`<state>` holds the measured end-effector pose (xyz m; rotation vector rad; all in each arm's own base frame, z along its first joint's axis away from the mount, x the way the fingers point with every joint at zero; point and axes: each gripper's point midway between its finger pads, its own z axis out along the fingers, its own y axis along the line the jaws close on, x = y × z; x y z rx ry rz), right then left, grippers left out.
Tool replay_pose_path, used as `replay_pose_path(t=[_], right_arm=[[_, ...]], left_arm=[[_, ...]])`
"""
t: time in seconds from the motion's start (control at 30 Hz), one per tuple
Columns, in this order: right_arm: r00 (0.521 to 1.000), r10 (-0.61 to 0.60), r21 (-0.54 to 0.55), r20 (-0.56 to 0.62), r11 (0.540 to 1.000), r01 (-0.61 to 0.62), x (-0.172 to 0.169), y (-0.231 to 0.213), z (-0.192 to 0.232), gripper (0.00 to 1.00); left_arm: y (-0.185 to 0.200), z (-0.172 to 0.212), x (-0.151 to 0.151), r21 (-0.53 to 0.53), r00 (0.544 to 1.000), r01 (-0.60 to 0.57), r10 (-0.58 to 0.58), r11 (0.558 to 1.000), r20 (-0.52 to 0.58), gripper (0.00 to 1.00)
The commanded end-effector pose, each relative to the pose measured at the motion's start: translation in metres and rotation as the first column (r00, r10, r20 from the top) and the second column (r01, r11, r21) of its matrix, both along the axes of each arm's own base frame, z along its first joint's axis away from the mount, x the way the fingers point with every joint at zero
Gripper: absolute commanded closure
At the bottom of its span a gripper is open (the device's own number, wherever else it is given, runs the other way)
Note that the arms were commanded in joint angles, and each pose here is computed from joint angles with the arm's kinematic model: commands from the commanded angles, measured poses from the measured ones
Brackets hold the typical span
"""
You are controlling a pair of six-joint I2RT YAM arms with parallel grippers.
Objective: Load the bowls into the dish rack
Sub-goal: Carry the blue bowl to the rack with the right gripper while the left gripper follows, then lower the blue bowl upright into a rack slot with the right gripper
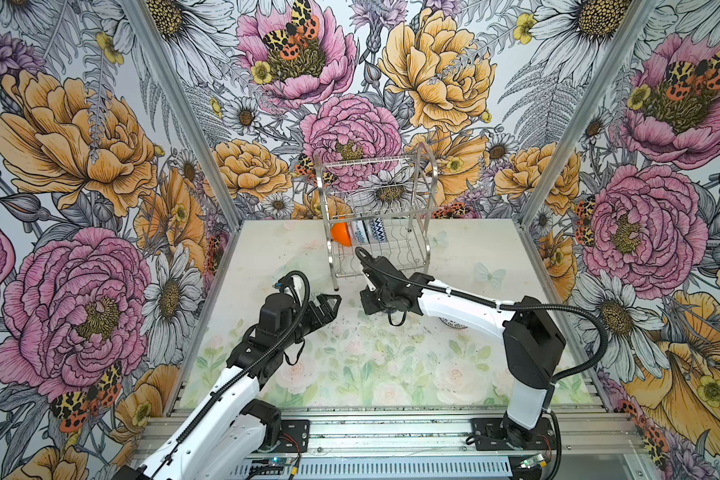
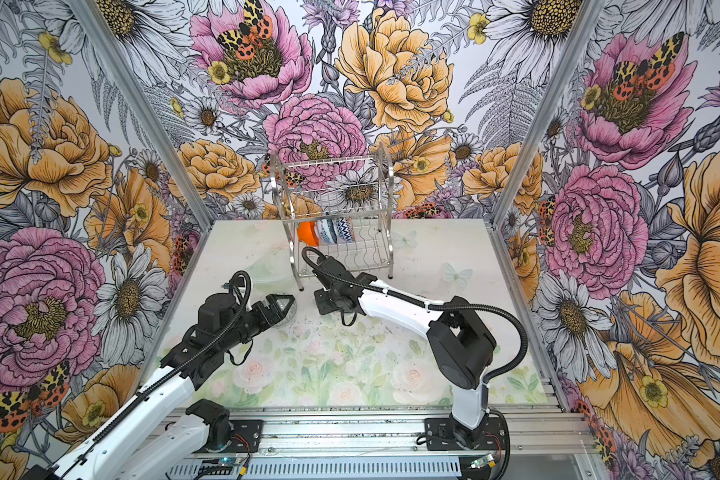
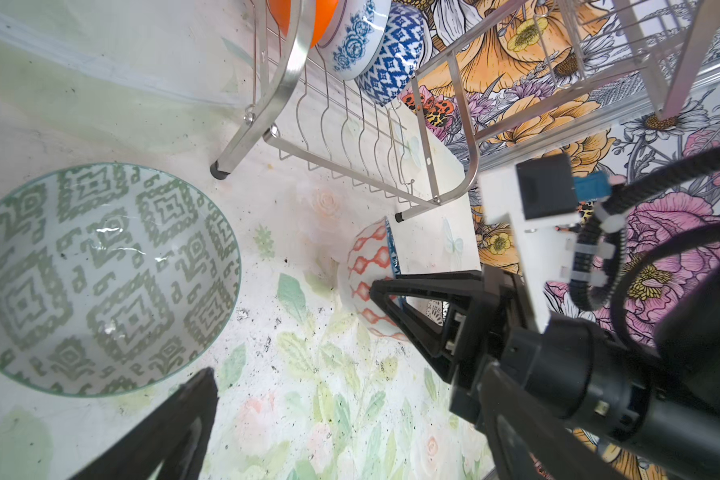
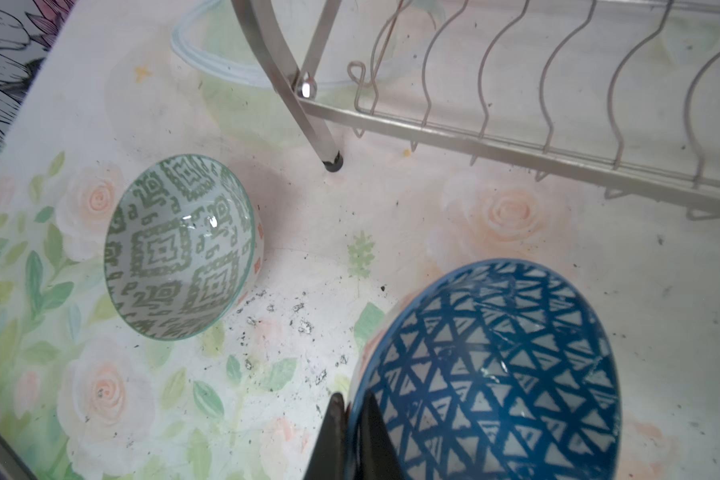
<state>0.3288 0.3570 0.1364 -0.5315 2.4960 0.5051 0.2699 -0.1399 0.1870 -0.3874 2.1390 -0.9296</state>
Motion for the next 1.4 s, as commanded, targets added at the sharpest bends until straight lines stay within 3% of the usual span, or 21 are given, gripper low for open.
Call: replay_pose_path(t=[0.0, 0.27, 0.47, 0.73, 1.07, 1.37], right_arm=[[0.996, -0.019, 0.133, 0.088, 0.991, 0.007, 0.012, 0.0, 0.053, 1.0], [0.983, -0.055, 0.295, 0.174, 0.956, 0.001, 0.04, -0.01, 0.106, 1.0], [0.974, -0.047, 0.372, 0.221, 0.927, -0.039, 0.068, -0.007, 0.118, 1.0], [0.976, -0.013, 0.565, 0.219, 0.817, -0.116, 0.093, 0.009, 0.124, 1.0], [0.97, 0.02, 0.605, 0.243, 0.778, -0.168, 0.108, 0.02, 0.114, 1.0], [0.974, 0.003, 0.662, 0.227, 0.733, -0.156, 0.113, 0.015, 0.091, 1.0]], left_arm=[[-0.002, 0.022, 0.005, -0.006, 0.999, 0.014, -0.014, 1.0, 0.045, 0.01], [-0.006, 0.043, 0.017, 0.033, 0.997, 0.037, -0.039, 0.999, 0.065, 0.01], [-0.013, 0.053, 0.032, 0.07, 0.997, 0.059, -0.062, 0.996, 0.053, 0.01], [-0.015, 0.073, 0.06, 0.147, 0.994, 0.054, -0.068, 0.988, 0.09, 0.01], [-0.018, 0.079, 0.096, 0.208, 0.993, 0.058, -0.077, 0.976, 0.084, 0.01], [-0.014, 0.064, 0.104, 0.2, 0.994, 0.039, -0.059, 0.979, 0.092, 0.01]])
